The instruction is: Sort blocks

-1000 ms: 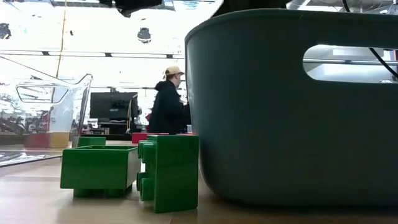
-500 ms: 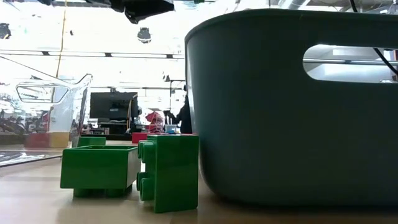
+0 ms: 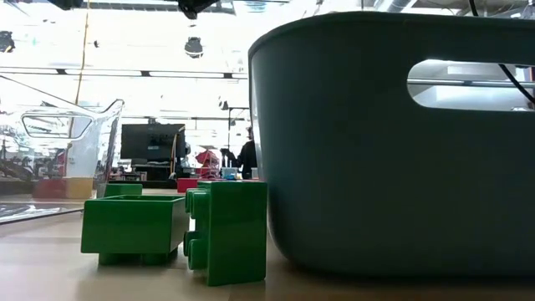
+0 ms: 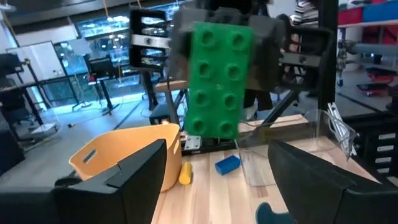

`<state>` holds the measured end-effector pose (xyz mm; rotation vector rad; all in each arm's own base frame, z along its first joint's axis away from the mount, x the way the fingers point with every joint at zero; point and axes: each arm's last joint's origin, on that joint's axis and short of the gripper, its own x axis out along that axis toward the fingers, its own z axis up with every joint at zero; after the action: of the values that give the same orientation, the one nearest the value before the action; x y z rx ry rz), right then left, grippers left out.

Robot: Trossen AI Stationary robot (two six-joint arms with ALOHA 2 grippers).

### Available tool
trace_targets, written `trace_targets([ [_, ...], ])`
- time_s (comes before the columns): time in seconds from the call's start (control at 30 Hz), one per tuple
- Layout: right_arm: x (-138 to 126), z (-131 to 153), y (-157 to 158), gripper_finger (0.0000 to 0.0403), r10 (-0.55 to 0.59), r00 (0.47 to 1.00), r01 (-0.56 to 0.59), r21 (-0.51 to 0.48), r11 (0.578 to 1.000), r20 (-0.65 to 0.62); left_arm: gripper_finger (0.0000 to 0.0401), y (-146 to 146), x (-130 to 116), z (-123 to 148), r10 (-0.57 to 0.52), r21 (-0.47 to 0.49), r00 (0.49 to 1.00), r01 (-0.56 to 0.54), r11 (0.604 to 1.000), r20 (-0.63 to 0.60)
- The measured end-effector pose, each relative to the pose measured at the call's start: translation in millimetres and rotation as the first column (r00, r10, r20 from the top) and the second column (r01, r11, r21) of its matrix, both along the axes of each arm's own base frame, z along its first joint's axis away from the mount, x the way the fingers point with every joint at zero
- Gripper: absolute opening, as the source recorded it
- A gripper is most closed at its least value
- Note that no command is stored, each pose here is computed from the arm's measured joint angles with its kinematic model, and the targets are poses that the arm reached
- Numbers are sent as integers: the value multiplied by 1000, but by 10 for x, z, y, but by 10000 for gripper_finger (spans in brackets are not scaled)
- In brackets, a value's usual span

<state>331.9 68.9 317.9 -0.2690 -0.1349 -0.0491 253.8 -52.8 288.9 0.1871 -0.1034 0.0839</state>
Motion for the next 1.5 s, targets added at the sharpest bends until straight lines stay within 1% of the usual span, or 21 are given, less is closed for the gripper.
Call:
trace_targets([
  [0.13,-3,19,3,134,5,1000,-5,3,1000,20,277,-26,125,14,8,48,1000,-8,999,10],
  [0.23,-3,11,13,134,12,1000,-12,3,1000,12,277,-45,257,30,15,73,1000,-15,997,12],
  [0.37,-6,0,34,134,19,1000,-19,6,1000,1,277,-68,369,68,31,122,999,-33,992,17],
  [0.53,-9,-25,62,134,28,999,-28,6,1000,-24,271,-68,438,81,51,127,999,-51,991,9],
  [0.6,-7,-40,59,134,20,999,-20,5,1000,-40,253,-67,435,109,51,122,998,-54,991,22],
  [0.67,-5,-54,54,134,15,998,-15,4,1000,-54,223,-61,435,108,63,122,998,-65,990,20],
  [0.8,-5,-50,50,135,8,999,-7,2,1000,-51,134,-55,437,97,84,128,996,-85,988,12],
  [0.83,-5,-50,51,135,7,999,-7,0,1000,-51,129,-56,437,98,82,134,997,-83,987,12],
  [0.97,-7,-54,61,142,10,998,-10,-2,1000,-54,129,-56,438,90,85,149,996,-85,985,3],
  [1.1,-12,-55,85,169,18,998,-18,5,1000,-55,129,-58,439,76,83,158,996,-80,984,-11],
  [1.3,-20,-58,90,249,25,998,-23,32,999,-66,129,-55,433,74,91,160,996,-87,983,-21],
  [1.4,-87,-23,119,280,19,995,-17,25,1000,-95,129,-85,333,103,98,170,992,-83,982,-82],
  [1.5,-228,75,172,295,3,993,0,20,1000,-115,129,-114,102,157,80,152,976,-50,987,-203],
])
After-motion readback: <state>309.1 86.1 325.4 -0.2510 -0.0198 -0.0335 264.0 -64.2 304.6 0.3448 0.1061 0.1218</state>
